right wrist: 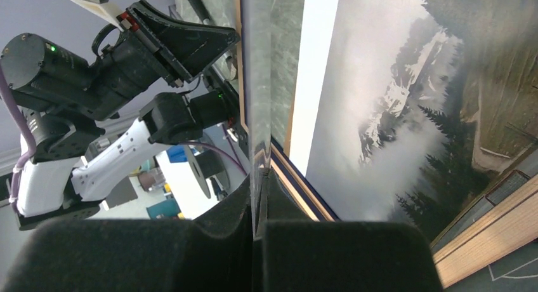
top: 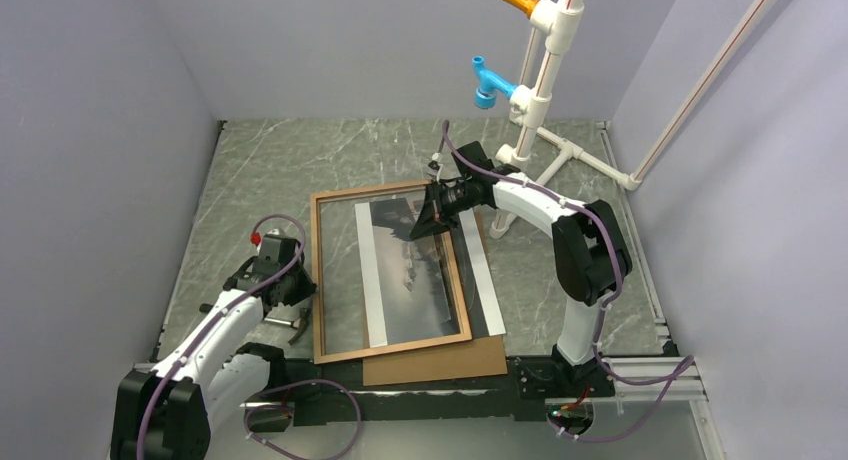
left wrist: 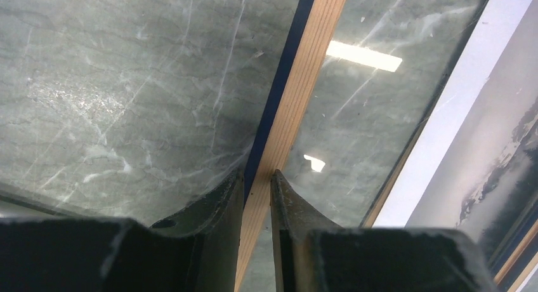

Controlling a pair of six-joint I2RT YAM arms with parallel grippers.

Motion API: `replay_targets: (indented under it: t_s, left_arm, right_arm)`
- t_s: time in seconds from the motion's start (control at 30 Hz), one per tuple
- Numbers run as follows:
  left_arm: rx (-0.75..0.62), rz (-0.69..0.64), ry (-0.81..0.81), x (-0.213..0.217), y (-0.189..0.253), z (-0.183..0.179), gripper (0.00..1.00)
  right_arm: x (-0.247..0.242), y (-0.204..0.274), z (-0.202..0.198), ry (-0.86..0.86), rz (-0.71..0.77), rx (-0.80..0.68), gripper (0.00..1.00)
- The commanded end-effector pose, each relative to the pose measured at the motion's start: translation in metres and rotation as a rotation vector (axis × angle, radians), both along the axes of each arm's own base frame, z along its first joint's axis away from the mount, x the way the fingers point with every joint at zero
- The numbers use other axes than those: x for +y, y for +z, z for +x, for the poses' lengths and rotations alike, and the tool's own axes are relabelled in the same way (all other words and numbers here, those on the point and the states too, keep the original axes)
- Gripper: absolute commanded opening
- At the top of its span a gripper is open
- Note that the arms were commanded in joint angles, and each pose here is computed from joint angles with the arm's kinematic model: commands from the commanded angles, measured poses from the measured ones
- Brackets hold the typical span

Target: Put the photo into the frame

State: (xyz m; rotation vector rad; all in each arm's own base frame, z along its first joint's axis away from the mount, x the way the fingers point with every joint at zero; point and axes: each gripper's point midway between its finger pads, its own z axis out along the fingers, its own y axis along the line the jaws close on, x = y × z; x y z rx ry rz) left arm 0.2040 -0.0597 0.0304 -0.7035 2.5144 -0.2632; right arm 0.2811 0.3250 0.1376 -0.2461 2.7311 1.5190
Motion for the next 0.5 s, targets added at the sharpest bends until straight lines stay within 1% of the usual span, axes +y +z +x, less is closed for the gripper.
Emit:
replay_targets:
  t_s: [0.0,0.2,0.37,0.47]
  left_arm:
    - [0.073,0.036,0.004,0.007,-0.015,-0.014,0.26]
    - [0.069,0.035,0.002,0.007,-0.015,-0.014,0.26]
    - [0.072,0.033,0.001,0.007,-0.015,-0.013,0.26]
    - [0.073,0.036,0.0,0.007,-0.015,-0.014,0.26]
  right_arm:
    - [0.004,0.002,0.007,-0.001,-0.006,-0.038,0.0]
    - [0.006,-0.009,0.005,0.002,-0.011,-0.027,0.01]
    - [0.007,-0.02,0.004,0.013,-0.042,-0.03,0.17]
    - [0.007,-0.023,0.005,0.012,-0.071,-0.046,0.22]
